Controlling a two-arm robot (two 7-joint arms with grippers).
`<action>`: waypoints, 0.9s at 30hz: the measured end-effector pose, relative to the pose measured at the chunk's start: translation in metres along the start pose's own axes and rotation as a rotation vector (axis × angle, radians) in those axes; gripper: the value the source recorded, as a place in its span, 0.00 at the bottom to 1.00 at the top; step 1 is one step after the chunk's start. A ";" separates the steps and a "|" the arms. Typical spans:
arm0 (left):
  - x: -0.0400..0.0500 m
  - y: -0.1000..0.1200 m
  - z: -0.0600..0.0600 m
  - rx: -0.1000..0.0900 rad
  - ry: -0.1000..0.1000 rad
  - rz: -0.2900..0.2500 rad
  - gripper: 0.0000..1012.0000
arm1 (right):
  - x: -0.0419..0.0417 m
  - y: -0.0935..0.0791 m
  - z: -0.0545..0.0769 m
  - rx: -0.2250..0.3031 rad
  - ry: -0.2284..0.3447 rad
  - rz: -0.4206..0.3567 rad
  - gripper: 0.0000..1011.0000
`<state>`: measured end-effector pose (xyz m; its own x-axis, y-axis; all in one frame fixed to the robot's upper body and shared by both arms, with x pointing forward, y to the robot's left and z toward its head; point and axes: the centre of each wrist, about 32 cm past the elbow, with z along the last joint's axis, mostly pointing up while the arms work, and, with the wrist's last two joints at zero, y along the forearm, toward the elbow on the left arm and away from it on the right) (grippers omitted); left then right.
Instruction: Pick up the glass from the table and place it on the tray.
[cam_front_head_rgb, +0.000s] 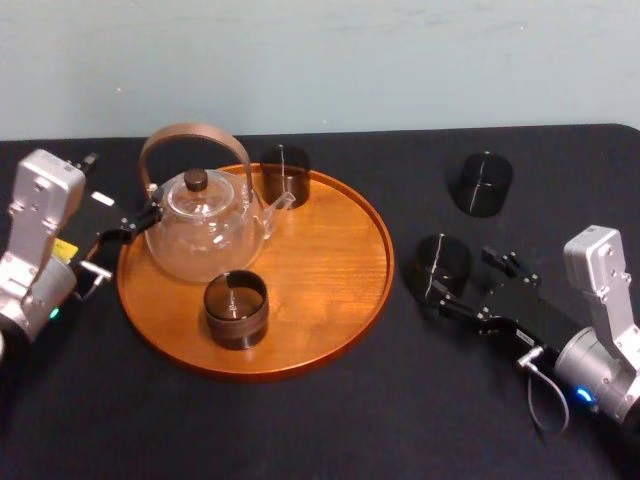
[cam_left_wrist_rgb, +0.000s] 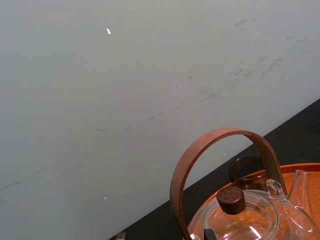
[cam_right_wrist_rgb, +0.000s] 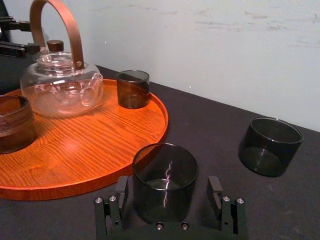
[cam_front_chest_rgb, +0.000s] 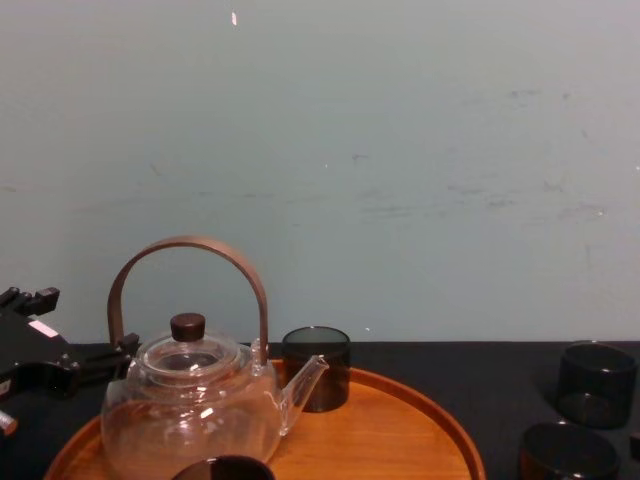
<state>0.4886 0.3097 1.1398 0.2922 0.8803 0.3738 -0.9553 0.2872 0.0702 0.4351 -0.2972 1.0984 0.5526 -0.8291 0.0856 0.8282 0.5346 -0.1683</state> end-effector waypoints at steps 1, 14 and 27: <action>0.0000 0.000 0.000 0.000 0.000 0.000 1.00 | 0.0000 0.000 0.000 0.000 0.000 0.000 0.99; 0.0000 0.000 0.000 0.000 0.000 0.000 1.00 | 0.0091 0.021 -0.005 -0.012 0.043 0.020 0.99; 0.0000 0.000 0.000 0.000 0.000 0.000 1.00 | 0.0121 0.041 -0.009 -0.012 0.088 0.070 0.99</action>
<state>0.4886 0.3097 1.1398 0.2923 0.8803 0.3737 -0.9552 0.2873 0.0703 0.4748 -0.2869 1.0834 0.5985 -0.8010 -0.0131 0.7862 0.5905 -0.1823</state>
